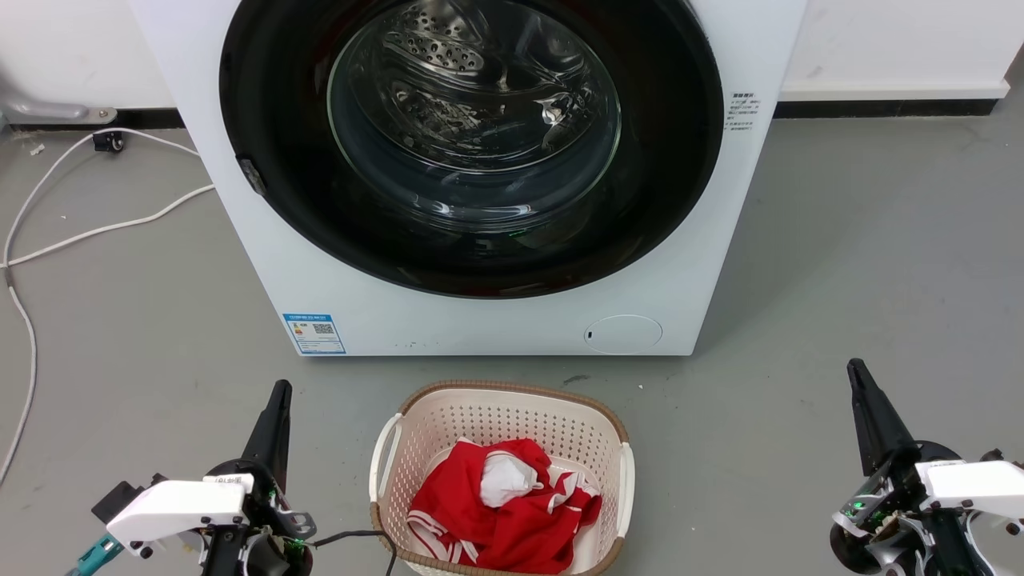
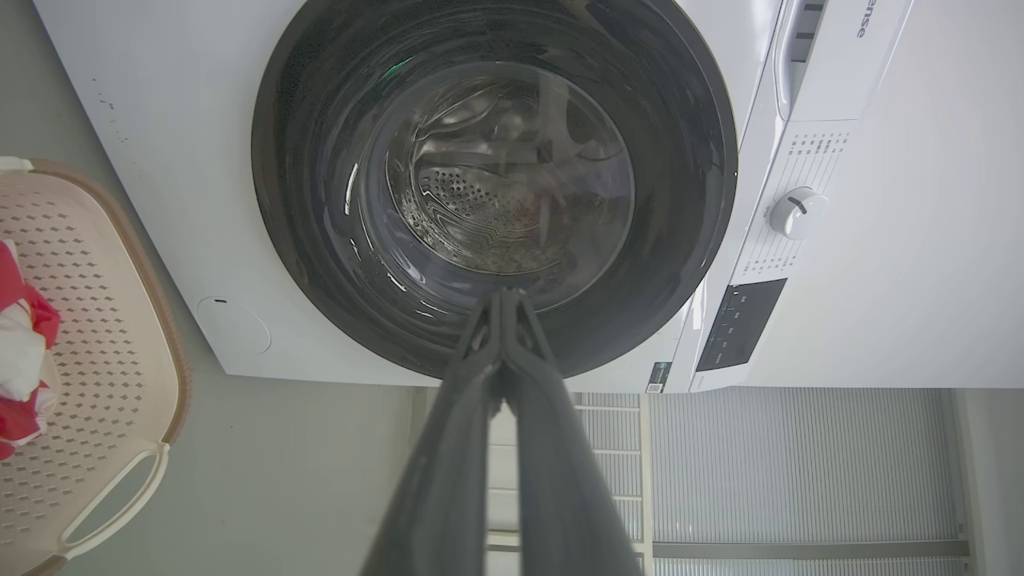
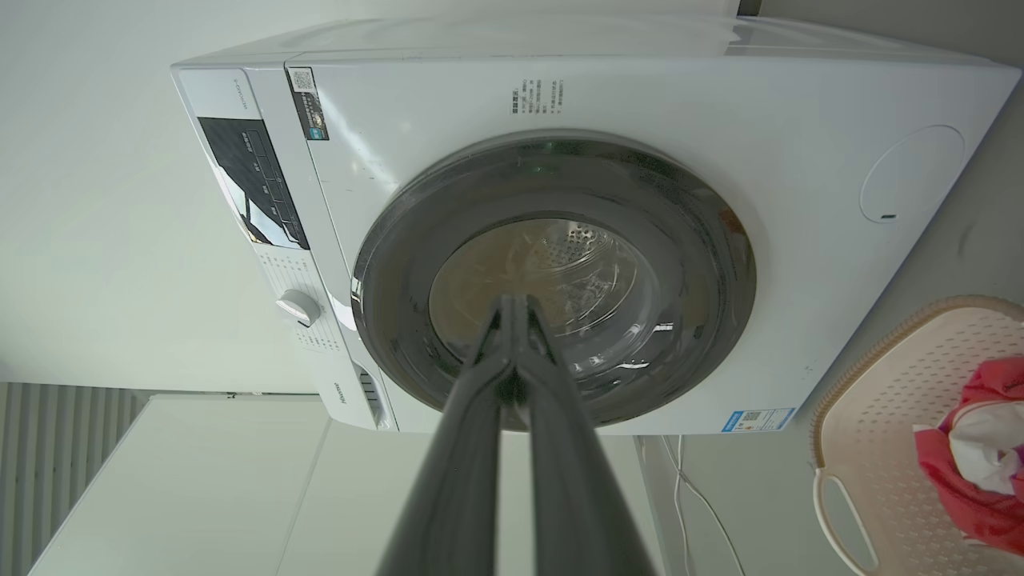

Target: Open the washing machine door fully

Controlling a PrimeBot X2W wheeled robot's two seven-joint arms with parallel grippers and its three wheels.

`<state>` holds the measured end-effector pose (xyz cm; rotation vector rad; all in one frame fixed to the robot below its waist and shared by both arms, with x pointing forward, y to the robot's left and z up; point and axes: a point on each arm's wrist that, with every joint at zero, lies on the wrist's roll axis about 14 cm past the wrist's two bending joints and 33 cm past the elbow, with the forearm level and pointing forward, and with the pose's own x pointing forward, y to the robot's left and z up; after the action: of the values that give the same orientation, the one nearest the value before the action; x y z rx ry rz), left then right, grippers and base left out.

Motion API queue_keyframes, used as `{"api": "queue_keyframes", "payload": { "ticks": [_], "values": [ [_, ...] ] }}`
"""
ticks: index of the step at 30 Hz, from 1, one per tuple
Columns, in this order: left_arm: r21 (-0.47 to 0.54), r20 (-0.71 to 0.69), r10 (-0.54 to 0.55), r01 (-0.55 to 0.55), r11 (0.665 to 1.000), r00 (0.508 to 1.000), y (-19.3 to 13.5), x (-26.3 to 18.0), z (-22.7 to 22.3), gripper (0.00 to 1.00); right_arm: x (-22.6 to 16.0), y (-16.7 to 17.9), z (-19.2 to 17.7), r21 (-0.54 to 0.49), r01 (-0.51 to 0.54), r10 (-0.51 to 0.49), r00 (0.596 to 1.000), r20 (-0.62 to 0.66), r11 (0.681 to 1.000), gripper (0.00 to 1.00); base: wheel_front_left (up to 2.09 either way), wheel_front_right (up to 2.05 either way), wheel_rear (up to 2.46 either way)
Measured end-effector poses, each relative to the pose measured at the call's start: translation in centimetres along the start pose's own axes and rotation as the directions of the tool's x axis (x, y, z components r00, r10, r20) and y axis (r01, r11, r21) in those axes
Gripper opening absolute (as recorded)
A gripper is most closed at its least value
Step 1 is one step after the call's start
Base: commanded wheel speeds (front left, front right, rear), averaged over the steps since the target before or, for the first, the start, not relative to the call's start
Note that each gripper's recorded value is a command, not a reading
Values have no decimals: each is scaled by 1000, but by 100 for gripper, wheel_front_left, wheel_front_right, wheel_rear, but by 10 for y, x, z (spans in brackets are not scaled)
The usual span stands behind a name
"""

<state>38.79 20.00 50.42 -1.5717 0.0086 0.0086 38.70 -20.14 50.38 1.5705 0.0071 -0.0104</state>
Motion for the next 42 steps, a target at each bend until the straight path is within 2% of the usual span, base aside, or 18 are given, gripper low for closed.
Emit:
{"api": "queue_keyframes", "payload": {
  "ticks": [1,2,6,15,21,25,29,33,38,42],
  "values": [
    [0,0,0,0,1000,1000,0,0,0,0,0,0,0,0,0,0,1000,0,1000,0,0,0,0],
    [0,0,0,0,1000,1000,0,0,0,100,0,0,0,0,0,0,1000,0,1000,100,0,0,0],
    [-7,-4,50,-50,999,999,17,-7,-3,100,-8,-16,0,4,48,-48,999,7,999,100,0,0,0],
    [2,-3,15,-15,1000,1000,6,-4,-11,100,-7,-6,1,-8,16,-15,999,34,1000,100,0,0,0],
    [41,-4,-18,18,999,1000,-5,-3,-17,100,-9,-2,4,-75,6,-2,999,53,997,100,0,0,0],
    [99,4,-42,41,994,999,-13,-2,-16,100,-9,6,3,-163,-13,22,998,52,987,100,0,0,0],
    [187,11,-68,65,980,998,-22,-1,-14,100,-8,14,-1,-281,-33,47,998,42,959,100,0,0,0],
    [268,15,-97,90,959,995,-31,-1,-14,100,-9,19,-7,-394,-49,64,998,24,918,100,0,0,0],
    [367,21,-125,109,924,992,-39,-2,-12,100,-10,26,-12,-512,-70,86,996,8,856,100,0,0,0],
    [456,22,-134,110,883,991,-41,-4,-12,100,-10,31,-17,-595,-88,105,994,-6,799,100,0,0,0]
  ]
}}
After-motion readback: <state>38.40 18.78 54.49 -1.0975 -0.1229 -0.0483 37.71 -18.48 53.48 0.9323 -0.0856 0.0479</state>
